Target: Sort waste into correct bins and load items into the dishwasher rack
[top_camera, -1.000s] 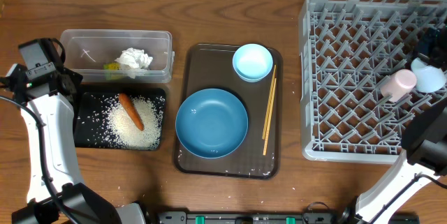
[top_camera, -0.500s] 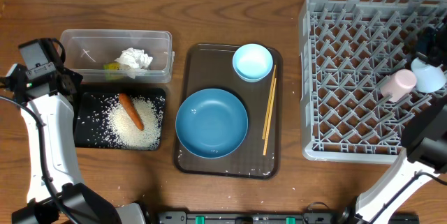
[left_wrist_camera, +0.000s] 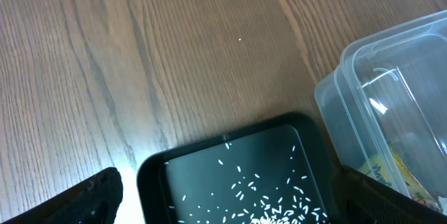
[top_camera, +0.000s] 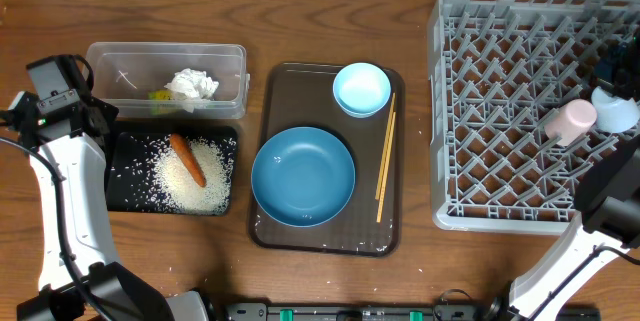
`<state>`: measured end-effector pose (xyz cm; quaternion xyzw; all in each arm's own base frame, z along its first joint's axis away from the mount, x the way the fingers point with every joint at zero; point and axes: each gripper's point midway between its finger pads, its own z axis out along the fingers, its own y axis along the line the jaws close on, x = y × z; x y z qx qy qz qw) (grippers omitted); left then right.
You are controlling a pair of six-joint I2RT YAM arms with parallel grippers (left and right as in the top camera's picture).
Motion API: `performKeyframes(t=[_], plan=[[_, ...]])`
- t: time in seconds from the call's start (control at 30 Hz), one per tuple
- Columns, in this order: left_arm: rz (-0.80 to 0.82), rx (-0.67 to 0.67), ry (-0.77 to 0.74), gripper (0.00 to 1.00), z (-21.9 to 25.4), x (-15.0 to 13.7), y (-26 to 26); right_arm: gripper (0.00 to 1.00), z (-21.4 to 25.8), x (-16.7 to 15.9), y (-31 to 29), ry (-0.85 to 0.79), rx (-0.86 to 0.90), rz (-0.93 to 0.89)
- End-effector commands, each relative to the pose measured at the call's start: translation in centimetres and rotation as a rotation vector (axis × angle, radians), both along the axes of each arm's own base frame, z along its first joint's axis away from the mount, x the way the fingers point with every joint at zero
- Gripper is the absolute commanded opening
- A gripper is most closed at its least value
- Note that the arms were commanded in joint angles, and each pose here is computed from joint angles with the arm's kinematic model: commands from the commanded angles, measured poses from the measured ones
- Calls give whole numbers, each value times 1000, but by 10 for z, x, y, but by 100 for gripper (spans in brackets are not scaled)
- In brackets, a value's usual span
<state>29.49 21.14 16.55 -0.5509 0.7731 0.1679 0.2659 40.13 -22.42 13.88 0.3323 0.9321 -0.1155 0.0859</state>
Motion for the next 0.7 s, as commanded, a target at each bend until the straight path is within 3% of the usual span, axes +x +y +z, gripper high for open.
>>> performKeyframes(t=[0.0,0.37,0.67], plan=[[26,10,-1,97,1,-3,3,1,3,-10,-18,34,-76,-59],[26,10,-1,97,1,-3,3,3,21,-28,-45,67,-194,-161],[26,11,-1,97,1,-3,3,3,19,-36,-51,61,-153,-199]])
